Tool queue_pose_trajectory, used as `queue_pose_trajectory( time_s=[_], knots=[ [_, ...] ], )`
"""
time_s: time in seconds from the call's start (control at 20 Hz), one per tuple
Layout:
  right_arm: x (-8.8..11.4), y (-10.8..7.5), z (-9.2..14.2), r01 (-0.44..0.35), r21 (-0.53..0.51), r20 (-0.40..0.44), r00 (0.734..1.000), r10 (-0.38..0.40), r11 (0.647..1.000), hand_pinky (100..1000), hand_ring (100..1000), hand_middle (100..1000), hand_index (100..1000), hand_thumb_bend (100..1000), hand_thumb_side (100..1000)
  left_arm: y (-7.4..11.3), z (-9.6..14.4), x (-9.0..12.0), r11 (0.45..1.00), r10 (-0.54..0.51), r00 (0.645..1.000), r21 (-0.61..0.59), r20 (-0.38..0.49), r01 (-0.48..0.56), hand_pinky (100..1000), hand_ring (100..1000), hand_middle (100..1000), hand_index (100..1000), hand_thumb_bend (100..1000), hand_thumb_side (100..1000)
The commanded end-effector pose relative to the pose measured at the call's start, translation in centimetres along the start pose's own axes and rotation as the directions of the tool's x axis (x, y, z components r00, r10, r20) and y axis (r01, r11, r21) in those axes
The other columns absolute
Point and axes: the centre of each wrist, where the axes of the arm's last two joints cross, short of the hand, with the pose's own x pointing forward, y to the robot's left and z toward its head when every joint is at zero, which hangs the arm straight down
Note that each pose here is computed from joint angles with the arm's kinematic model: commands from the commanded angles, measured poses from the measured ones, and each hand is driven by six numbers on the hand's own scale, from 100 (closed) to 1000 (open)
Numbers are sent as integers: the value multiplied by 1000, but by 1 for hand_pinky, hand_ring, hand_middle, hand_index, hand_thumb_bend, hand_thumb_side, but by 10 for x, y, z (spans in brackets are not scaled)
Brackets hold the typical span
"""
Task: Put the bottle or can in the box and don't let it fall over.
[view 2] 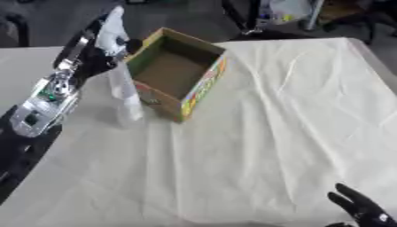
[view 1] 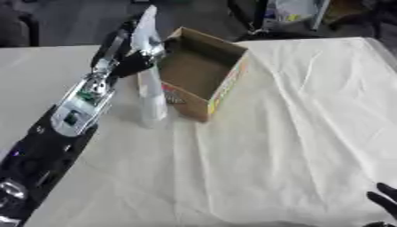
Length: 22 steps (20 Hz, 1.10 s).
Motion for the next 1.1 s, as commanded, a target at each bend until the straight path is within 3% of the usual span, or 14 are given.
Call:
queue_pose_trajectory(
  time_s=[0.05, 1.1],
  knots=[
    [2, 1, -2, -12, 12, 13, 1000, 12, 1000, 666, 1000, 1000, 1000, 100, 470, 10, -4, 9, 999, -34, 999, 0, 27, 34, 938, 1000, 762, 962, 708, 545],
    [2, 2, -3, -12, 15, 16, 1000, 12, 1000, 667, 1000, 1000, 1000, 100, 470, 8, -11, 10, 997, -59, 998, -53, 34, 61, 937, 1000, 755, 960, 688, 553]
  ],
)
